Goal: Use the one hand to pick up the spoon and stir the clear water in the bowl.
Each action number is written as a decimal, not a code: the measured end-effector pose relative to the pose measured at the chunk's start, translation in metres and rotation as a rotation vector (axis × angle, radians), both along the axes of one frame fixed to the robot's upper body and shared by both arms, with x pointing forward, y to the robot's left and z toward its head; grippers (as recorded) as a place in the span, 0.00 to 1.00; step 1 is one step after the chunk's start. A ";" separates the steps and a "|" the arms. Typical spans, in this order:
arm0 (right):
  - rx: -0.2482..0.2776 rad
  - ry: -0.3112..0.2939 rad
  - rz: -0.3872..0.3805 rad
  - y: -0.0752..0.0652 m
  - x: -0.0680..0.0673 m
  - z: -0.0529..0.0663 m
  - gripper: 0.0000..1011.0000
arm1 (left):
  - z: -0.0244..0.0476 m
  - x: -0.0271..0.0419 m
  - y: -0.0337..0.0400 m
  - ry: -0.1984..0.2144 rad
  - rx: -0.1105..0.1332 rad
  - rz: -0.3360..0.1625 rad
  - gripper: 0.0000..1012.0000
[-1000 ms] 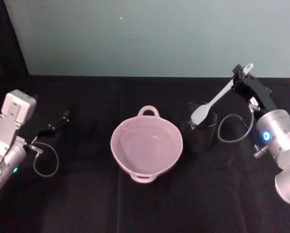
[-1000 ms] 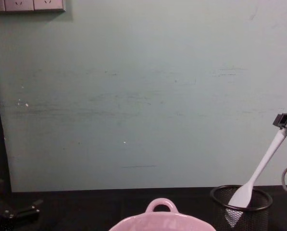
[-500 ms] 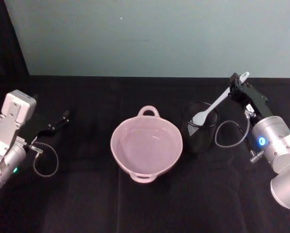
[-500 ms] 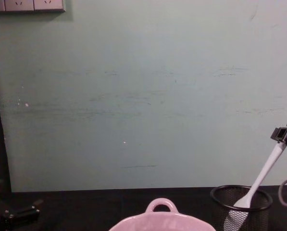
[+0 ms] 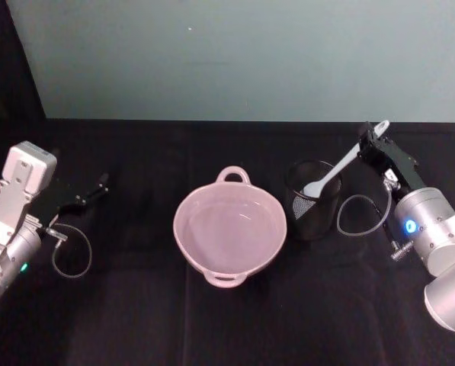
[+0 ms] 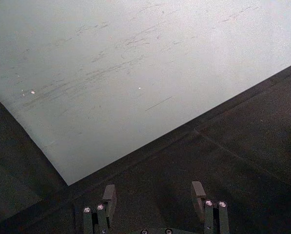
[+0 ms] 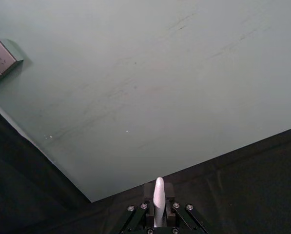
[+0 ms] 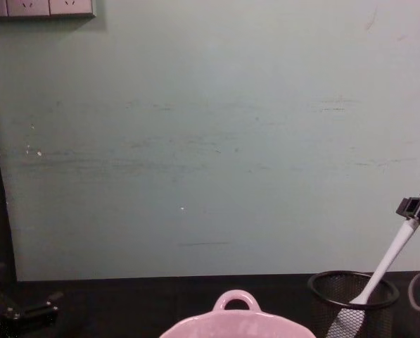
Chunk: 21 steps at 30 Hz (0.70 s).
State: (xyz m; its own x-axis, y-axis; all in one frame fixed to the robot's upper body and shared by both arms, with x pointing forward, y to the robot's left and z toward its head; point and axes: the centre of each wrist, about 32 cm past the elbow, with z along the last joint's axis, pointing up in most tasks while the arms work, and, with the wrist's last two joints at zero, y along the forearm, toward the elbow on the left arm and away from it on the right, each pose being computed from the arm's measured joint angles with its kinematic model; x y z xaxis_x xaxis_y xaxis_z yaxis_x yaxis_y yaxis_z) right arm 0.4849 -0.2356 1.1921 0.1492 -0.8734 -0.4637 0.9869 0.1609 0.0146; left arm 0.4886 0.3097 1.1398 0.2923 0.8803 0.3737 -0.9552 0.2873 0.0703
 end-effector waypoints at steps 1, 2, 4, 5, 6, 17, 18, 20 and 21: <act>0.000 0.001 0.001 0.000 0.000 0.000 0.13 | 0.0000 0.0000 0.0000 0.000 0.000 0.000 1.00; -0.001 0.003 0.002 0.000 0.000 -0.001 0.13 | 0.0000 0.0000 0.0000 0.000 0.000 0.000 1.00; -0.002 0.005 0.004 0.000 0.000 -0.001 0.13 | 0.0000 0.0000 0.0000 0.000 0.000 0.000 1.00; -0.003 0.007 0.005 0.000 0.000 -0.002 0.13 | 0.0000 0.0000 0.0000 0.000 0.000 0.000 1.00; -0.003 0.009 0.006 0.001 0.000 -0.002 0.13 | 0.0000 0.0000 0.0000 0.000 0.000 0.000 1.00; -0.005 0.027 0.012 0.001 0.000 -0.005 0.13 | 0.0000 0.0000 0.0000 0.000 0.000 0.000 1.00; -0.005 0.028 0.012 0.001 0.000 -0.006 0.13 | 0.0000 0.0000 0.0000 0.000 0.000 0.000 1.00; -0.005 0.029 0.013 0.001 0.000 -0.006 0.13 | 0.0000 0.0000 0.0000 0.000 0.000 0.000 1.00; -0.005 0.029 0.013 0.001 0.000 -0.006 0.13 | 0.0000 0.0000 0.0000 0.000 0.000 0.000 1.00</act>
State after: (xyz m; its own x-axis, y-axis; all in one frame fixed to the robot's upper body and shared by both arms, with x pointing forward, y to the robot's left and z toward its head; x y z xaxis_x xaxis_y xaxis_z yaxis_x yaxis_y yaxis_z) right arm 0.4848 -0.2343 1.1861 0.1472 -0.8737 -0.4636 0.9846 0.1739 -0.0151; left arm 0.4886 0.3097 1.1398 0.2923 0.8803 0.3738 -0.9552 0.2873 0.0703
